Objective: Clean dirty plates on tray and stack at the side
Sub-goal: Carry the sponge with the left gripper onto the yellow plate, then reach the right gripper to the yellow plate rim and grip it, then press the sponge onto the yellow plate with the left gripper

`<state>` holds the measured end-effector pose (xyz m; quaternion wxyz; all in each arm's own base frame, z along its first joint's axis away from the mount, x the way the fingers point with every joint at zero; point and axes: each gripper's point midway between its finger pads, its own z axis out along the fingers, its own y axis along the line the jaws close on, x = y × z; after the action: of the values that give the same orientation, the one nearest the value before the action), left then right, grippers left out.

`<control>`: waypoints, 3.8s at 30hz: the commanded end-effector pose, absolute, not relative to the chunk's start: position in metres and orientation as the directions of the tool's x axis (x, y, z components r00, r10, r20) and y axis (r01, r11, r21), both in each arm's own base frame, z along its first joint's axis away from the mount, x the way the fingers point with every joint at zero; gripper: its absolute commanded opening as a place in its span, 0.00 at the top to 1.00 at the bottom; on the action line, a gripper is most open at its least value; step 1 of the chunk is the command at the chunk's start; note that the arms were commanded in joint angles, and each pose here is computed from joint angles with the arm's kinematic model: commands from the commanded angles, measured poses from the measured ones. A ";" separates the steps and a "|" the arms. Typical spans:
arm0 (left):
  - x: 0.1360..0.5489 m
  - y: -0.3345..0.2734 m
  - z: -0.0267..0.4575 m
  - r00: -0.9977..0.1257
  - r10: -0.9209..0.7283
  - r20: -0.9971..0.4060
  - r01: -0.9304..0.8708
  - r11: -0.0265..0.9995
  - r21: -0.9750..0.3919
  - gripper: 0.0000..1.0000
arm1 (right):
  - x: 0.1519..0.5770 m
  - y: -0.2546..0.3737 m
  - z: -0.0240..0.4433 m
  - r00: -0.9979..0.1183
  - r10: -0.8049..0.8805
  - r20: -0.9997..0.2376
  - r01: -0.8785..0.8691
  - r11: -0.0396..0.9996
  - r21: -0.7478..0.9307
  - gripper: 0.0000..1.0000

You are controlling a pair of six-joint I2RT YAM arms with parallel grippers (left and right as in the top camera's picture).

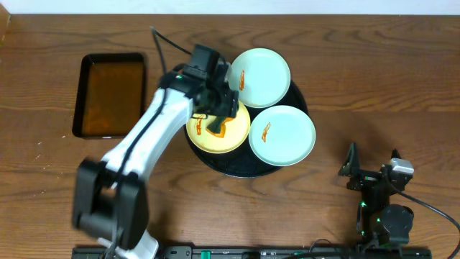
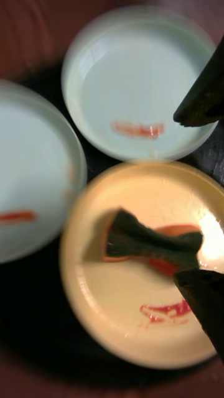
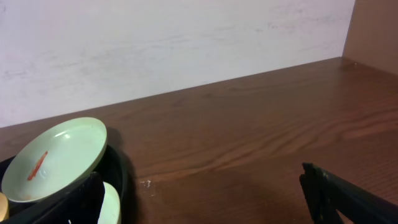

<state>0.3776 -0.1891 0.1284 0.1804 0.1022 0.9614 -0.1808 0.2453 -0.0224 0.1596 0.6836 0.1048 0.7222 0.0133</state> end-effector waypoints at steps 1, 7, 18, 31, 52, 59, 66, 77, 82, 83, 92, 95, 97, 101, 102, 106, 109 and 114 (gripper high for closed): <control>0.373 -0.175 0.197 -0.843 0.089 -0.531 0.279 0.916 -0.289 0.22 | 0.245 -0.025 0.159 -0.042 0.158 -0.987 0.146 0.978 0.151 0.01; 0.354 -0.095 0.210 -0.837 0.111 -0.536 0.101 0.994 0.047 0.21 | 0.245 -0.025 0.159 -0.042 0.158 -0.987 0.146 0.978 0.150 0.01; 0.333 -0.079 0.182 -0.931 0.025 -0.363 0.064 0.993 -0.096 0.21 | 0.246 -0.009 0.195 0.091 0.272 -0.958 0.020 0.961 0.275 0.01; 0.321 -0.079 0.178 -0.949 0.031 -0.314 0.065 0.993 -0.097 0.20 | 0.198 0.087 0.328 0.200 0.355 -0.913 -0.598 0.783 0.173 0.01; 0.311 -0.077 0.175 -0.962 0.035 -0.272 0.061 0.994 -0.090 0.19 | 0.335 0.207 0.326 -0.774 0.033 -0.633 -0.595 0.306 0.743 0.01; 0.311 -0.077 0.175 -0.962 0.034 -0.271 0.061 0.994 -0.090 0.20 | 0.365 0.207 0.188 -0.894 -0.018 -0.447 -0.207 0.902 0.378 0.18; 0.311 -0.077 0.175 -0.962 0.034 -0.272 0.061 0.994 -0.091 0.20 | 0.371 0.220 0.141 -0.978 -0.169 -0.126 -0.199 0.938 0.286 0.14; 0.307 -0.076 0.174 -0.965 0.035 -0.258 0.060 0.994 -0.088 0.19 | 0.400 0.269 0.092 -0.950 -0.233 -0.207 -0.286 0.915 0.283 0.48; 0.307 -0.076 0.174 -0.966 0.035 -0.258 0.060 0.994 -0.088 0.19 | 0.402 0.270 0.071 -0.947 -0.251 -0.201 -0.292 0.934 0.208 0.69; 0.307 -0.076 0.174 -0.966 0.035 -0.258 0.060 0.994 -0.088 0.19 | 0.402 0.267 0.066 -0.947 -0.253 -0.197 -0.290 0.939 0.185 0.69; 0.307 -0.076 0.174 -0.965 0.035 -0.258 0.060 0.994 -0.088 0.19 | 0.404 0.263 0.029 -0.958 -0.243 -0.150 -0.263 0.955 0.137 0.65; 0.307 -0.076 0.174 -0.965 0.035 -0.258 0.060 0.994 -0.088 0.19 | 0.402 0.265 0.021 -0.960 -0.245 -0.133 -0.264 0.953 0.148 0.65; 0.307 -0.076 0.174 -0.965 0.035 -0.258 0.060 0.994 -0.088 0.19 | 0.401 0.267 0.018 -0.961 -0.247 -0.126 -0.265 0.952 0.155 0.66; 0.307 -0.076 0.174 -0.965 0.035 -0.258 0.060 0.994 -0.088 0.19 | 0.400 0.267 0.014 -0.961 -0.248 -0.121 -0.265 0.952 0.153 0.68; 0.307 -0.076 0.174 -0.965 0.035 -0.258 0.060 0.994 -0.088 0.19 | 0.400 0.267 0.014 -0.961 -0.248 -0.120 -0.265 0.952 0.153 0.70; 0.308 -0.076 0.174 -0.965 0.035 -0.260 0.060 0.994 -0.088 0.19 | 0.399 0.267 0.009 -0.962 -0.250 -0.110 -0.265 0.953 0.150 0.76; 0.309 -0.077 0.174 -0.963 0.035 -0.266 0.061 0.994 -0.089 0.19 | 0.396 0.267 0.004 -0.962 -0.255 -0.099 -0.267 0.952 0.146 0.81; 0.317 -0.078 0.177 -0.955 0.029 -0.295 0.060 0.994 -0.096 0.19 | 0.394 0.268 0.003 -0.962 -0.258 -0.092 -0.269 0.952 0.144 0.83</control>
<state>0.3109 -0.0771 0.1753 0.1394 0.0163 0.9888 -0.0514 0.4005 0.2613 0.0110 0.0457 -0.1282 0.9874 0.0807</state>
